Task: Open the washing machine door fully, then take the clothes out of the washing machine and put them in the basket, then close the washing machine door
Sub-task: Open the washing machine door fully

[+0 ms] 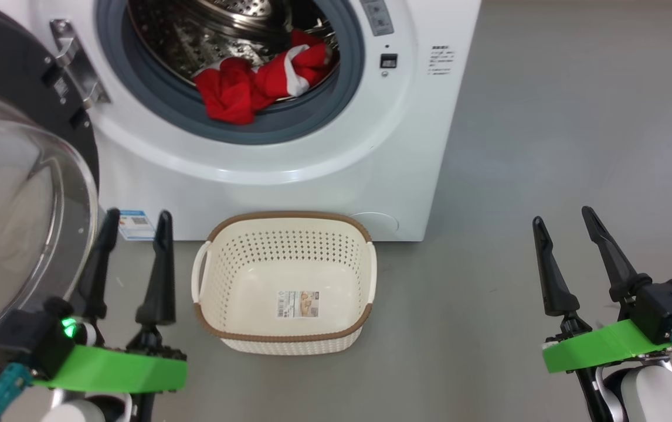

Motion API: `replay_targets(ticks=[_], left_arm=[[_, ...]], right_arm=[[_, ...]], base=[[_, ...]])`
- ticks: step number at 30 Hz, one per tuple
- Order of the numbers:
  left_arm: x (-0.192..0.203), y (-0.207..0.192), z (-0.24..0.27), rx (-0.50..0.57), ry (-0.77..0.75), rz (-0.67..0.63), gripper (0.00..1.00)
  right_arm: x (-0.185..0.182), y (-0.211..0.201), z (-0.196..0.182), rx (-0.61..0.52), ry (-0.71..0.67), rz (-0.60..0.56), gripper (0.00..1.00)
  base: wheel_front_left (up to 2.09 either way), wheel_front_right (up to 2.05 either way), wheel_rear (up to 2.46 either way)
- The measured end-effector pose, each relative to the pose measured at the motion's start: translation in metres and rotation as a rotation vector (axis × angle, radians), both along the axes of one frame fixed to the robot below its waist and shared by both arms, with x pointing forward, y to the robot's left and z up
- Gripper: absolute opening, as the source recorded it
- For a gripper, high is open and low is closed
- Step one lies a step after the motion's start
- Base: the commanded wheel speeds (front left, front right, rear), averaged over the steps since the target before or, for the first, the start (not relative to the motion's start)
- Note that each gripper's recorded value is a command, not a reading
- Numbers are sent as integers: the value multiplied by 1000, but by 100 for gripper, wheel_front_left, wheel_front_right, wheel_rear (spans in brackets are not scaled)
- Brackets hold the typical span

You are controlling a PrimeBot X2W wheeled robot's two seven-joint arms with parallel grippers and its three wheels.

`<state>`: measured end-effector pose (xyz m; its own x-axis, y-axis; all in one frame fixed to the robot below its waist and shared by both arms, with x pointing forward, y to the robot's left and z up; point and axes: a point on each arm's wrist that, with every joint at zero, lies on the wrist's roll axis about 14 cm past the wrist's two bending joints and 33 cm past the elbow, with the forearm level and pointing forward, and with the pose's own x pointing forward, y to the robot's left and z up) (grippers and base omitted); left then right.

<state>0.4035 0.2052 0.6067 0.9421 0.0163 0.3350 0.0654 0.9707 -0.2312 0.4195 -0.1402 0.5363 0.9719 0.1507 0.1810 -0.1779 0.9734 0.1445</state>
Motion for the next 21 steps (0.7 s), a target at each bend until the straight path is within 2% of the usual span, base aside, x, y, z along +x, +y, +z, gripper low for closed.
replay_targets(ticks=[7, 15, 21], left_arm=[[-8, -27, -18, 36, 51, -64, 100], [-18, -29, -31, 41, 95, -57, 100], [-29, -26, -46, 89, 142, -50, 100]], right_arm=[[-20, -27, 8, -3, -21, -76, 100], [-39, -49, 10, -4, -26, -139, 100], [-54, -56, 10, -3, -29, -161, 100]], base=[[0, 0, 0], [0, 0, 0], [0, 0, 0]])
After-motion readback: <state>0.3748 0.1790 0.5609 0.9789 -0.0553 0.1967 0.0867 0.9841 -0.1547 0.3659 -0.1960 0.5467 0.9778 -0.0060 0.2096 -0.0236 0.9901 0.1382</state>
